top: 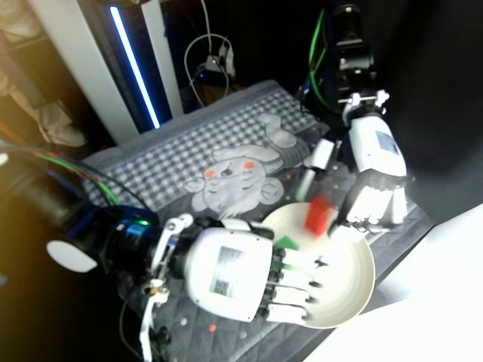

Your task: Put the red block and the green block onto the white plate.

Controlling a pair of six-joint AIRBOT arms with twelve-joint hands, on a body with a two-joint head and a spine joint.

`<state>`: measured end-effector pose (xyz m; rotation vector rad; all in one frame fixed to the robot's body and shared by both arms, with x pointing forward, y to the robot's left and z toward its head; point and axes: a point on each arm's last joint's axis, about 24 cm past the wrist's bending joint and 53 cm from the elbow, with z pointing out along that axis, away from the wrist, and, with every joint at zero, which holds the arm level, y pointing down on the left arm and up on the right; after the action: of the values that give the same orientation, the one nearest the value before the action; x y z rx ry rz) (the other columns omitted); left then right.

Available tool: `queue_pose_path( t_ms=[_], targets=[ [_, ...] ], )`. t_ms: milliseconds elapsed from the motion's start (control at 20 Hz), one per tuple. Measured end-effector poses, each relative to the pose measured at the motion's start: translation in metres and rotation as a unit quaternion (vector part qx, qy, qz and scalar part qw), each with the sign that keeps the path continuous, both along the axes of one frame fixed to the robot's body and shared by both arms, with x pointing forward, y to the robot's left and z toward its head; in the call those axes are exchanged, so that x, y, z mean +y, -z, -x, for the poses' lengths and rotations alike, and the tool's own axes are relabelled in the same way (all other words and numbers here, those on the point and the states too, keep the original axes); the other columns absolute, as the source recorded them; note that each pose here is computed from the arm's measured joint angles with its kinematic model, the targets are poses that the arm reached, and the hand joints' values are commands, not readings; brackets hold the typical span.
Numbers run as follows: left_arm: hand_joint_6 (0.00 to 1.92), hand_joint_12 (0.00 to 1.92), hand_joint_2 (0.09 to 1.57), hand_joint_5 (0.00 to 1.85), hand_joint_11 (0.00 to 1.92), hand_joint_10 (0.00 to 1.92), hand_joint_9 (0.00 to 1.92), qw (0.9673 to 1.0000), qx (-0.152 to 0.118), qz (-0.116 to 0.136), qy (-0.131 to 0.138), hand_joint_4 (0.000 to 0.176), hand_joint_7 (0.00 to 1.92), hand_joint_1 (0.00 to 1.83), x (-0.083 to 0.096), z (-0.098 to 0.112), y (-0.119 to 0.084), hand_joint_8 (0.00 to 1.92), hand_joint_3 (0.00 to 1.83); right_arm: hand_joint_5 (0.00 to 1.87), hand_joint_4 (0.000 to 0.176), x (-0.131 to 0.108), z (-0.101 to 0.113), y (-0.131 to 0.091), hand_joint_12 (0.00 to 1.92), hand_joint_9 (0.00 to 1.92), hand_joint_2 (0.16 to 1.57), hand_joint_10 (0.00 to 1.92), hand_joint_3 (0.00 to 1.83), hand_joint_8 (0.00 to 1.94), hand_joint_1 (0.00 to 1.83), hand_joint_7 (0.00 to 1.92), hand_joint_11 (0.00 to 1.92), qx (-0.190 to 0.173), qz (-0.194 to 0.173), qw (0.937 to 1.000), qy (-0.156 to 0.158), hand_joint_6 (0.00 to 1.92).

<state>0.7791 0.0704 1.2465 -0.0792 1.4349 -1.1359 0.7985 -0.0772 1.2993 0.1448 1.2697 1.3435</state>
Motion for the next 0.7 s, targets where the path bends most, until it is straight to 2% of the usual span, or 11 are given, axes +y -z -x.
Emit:
queue_pose_path(
  t_ms=[50, 100, 150, 200, 250, 350, 400, 450, 550, 600, 700],
  targets=[
    [0.00, 1.46, 0.91, 0.41, 0.09, 0.41, 0.44, 0.9998, -0.004, 0.015, 0.010, 0.042, 0.58, 0.84, 0.013, 0.017, -0.002, 0.00, 0.00, 0.00, 0.176, 0.012, 0.019, -0.005, 0.28, 0.14, 0.81, 0.01, 0.00, 0.01, 0.57, 0.16, 0.00, -0.010, -0.001, 0.9996, -0.027, 0.00],
    [0.00, 1.20, 0.90, 0.37, 0.32, 0.15, 0.49, 0.9996, -0.013, 0.016, 0.017, 0.030, 0.45, 0.82, 0.025, 0.035, -0.003, 0.00, 0.00, 0.00, 0.176, 0.016, 0.039, -0.012, 0.01, 0.05, 0.80, 0.01, 0.00, 0.00, 0.64, 0.11, 0.00, -0.023, 0.000, 0.9985, -0.049, 0.00],
    [0.00, 1.20, 0.90, 0.37, 0.32, 0.15, 0.49, 0.9993, -0.018, 0.020, 0.024, 0.030, 0.45, 0.82, 0.034, 0.050, -0.005, 0.00, 0.00, 0.00, 0.176, 0.012, 0.056, -0.021, 0.01, 0.05, 0.80, 0.01, 0.00, 0.00, 0.64, 0.11, 0.00, -0.048, 0.008, 0.9968, -0.064, 0.00],
    [0.00, 1.25, 0.91, 0.33, 0.23, 0.07, 0.45, 0.9988, -0.025, 0.030, 0.029, 0.014, 0.38, 0.82, 0.047, 0.069, -0.007, 0.00, 0.00, 0.08, 0.172, 0.005, 0.077, -0.032, 0.02, 0.10, 0.81, 0.01, 0.00, 0.00, 0.63, 0.13, 0.03, -0.073, 0.003, 0.9942, -0.079, 0.01],
    [0.00, 1.25, 0.92, 0.30, 0.19, 0.04, 0.42, 0.9977, -0.035, 0.045, 0.035, 0.020, 0.35, 0.82, 0.067, 0.092, -0.012, 0.00, 0.00, 0.12, 0.175, -0.017, 0.097, -0.039, 0.03, 0.12, 0.79, 0.02, 0.00, 0.00, 0.61, 0.13, 0.05, -0.090, -0.024, 0.9922, -0.084, 0.01],
    [0.00, 1.22, 0.93, 0.24, 0.19, 0.01, 0.39, 0.9953, -0.052, 0.078, 0.025, 0.020, 0.28, 0.80, 0.107, 0.122, -0.016, 0.00, 0.01, 0.00, 0.176, -0.069, 0.120, -0.019, 0.00, 0.09, 0.81, 0.00, 0.00, 0.00, 0.68, 0.12, 0.00, -0.081, -0.047, 0.9933, -0.068, 0.00],
    [0.00, 1.19, 0.96, 0.21, 0.11, 0.00, 0.36, 0.9940, -0.050, 0.097, 0.010, 0.036, 0.25, 0.75, 0.123, 0.131, -0.015, 0.00, 0.01, 0.04, 0.176, -0.084, 0.125, 0.004, 0.01, 0.12, 0.81, 0.01, 0.00, 0.01, 0.69, 0.17, 0.01, -0.053, -0.051, 0.9956, -0.057, 0.01],
    [0.00, 1.23, 0.91, 0.22, 0.06, 0.00, 0.34, 0.9925, -0.051, 0.111, 0.002, 0.031, 0.24, 0.78, 0.133, 0.141, -0.013, 0.00, 0.00, 0.02, 0.176, -0.091, 0.132, 0.019, 0.02, 0.14, 0.88, 0.01, 0.01, 0.01, 0.60, 0.19, 0.03, -0.034, -0.064, 0.9960, -0.052, 0.00],
    [0.00, 1.29, 0.91, 0.21, 0.02, 0.00, 0.32, 0.9909, -0.051, 0.124, 0.008, 0.032, 0.23, 0.78, 0.138, 0.169, -0.005, 0.00, 0.00, 0.01, 0.161, -0.098, 0.158, 0.042, 0.02, 0.15, 0.88, 0.01, 0.00, 0.01, 0.60, 0.21, 0.02, -0.015, -0.083, 0.9945, -0.062, 0.00],
    [0.00, 1.42, 0.98, 0.21, 0.00, 0.00, 0.32, 0.9911, -0.053, 0.121, 0.011, 0.041, 0.25, 0.73, 0.138, 0.186, 0.001, 0.00, 0.02, 0.04, 0.172, -0.103, 0.173, 0.050, 0.06, 0.18, 0.96, 0.00, 0.01, 0.00, 0.56, 0.23, 0.05, -0.013, -0.096, 0.9930, -0.068, 0.01],
    [0.01, 1.44, 1.00, 0.23, 0.02, 0.01, 0.33, 0.9901, -0.053, 0.130, -0.008, 0.044, 0.29, 0.69, 0.146, 0.198, 0.006, 0.02, 0.02, 0.12, 0.175, -0.118, 0.185, 0.054, 0.07, 0.17, 0.93, 0.00, 0.00, 0.00, 0.65, 0.25, 0.04, -0.013, -0.131, 0.9898, -0.054, 0.01]
  ],
)
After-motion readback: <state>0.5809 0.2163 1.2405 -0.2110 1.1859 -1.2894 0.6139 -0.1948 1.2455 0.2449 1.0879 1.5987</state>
